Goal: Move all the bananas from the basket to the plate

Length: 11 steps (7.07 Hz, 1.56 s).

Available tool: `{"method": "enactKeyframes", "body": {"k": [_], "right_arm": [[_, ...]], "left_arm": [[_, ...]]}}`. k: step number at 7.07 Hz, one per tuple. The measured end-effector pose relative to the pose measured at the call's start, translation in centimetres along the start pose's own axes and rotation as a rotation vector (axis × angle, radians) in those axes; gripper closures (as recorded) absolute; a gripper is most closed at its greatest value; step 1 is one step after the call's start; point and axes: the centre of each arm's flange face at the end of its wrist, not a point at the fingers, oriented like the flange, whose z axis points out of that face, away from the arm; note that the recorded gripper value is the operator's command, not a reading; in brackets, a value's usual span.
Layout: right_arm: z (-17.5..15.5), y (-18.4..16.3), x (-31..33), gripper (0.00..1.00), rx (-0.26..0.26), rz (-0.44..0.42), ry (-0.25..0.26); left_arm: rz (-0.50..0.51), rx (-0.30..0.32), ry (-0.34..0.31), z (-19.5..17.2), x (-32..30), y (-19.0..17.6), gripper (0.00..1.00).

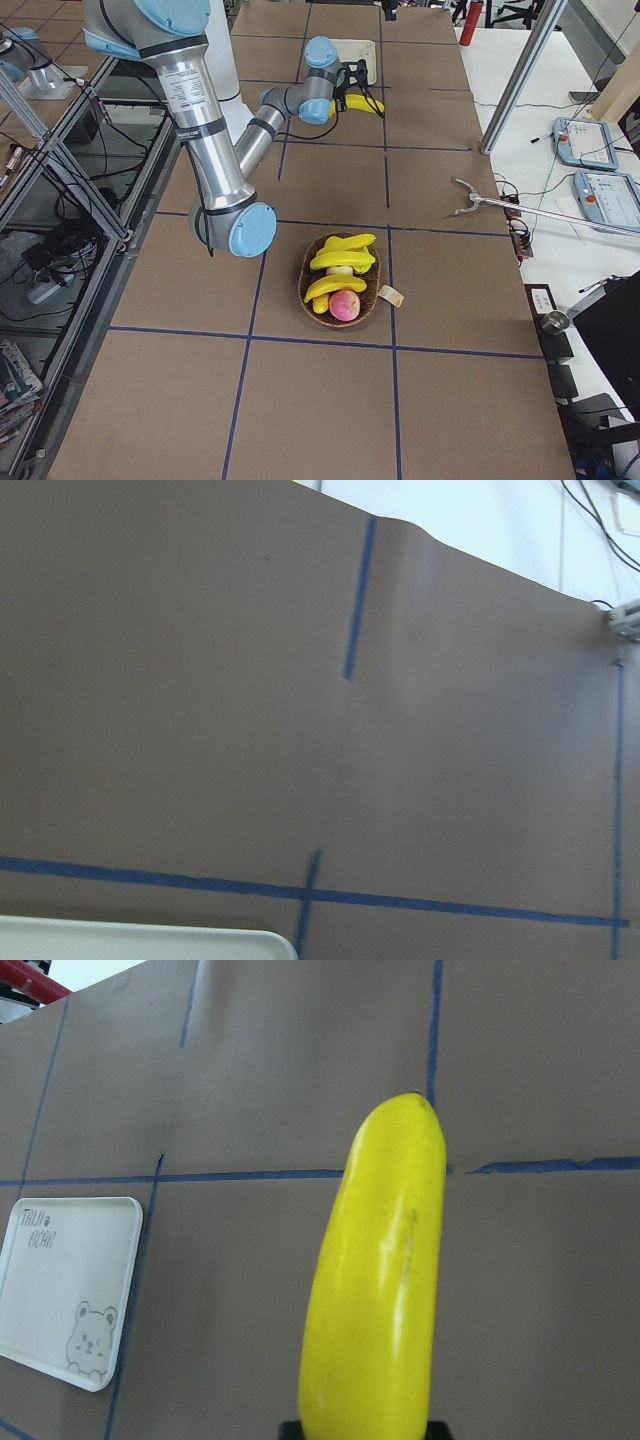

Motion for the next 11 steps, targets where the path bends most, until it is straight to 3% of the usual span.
{"method": "enactKeyframes", "body": {"k": [3,4,8,11], "right_arm": [[1.7,4.5,-4.7,0.99,0.040,-0.014,-0.141],[1.9,5.1,-5.1,0.99,0.049,-0.016,-0.163],[2.1,5.6,-5.4,0.99,0.054,-0.018,-0.174],[2.1,5.7,-5.6,0.99,0.053,-0.018,-0.177]], "left_arm": [[-0.162,-0.089,0.135,3.4,9.2,4.3,0.01],[-0.204,-0.116,0.172,4.5,12.2,5.8,0.01],[-0.284,-0.177,0.405,8.5,18.3,14.4,0.01],[-0.282,-0.250,0.448,12.7,20.0,20.8,0.01]]}}
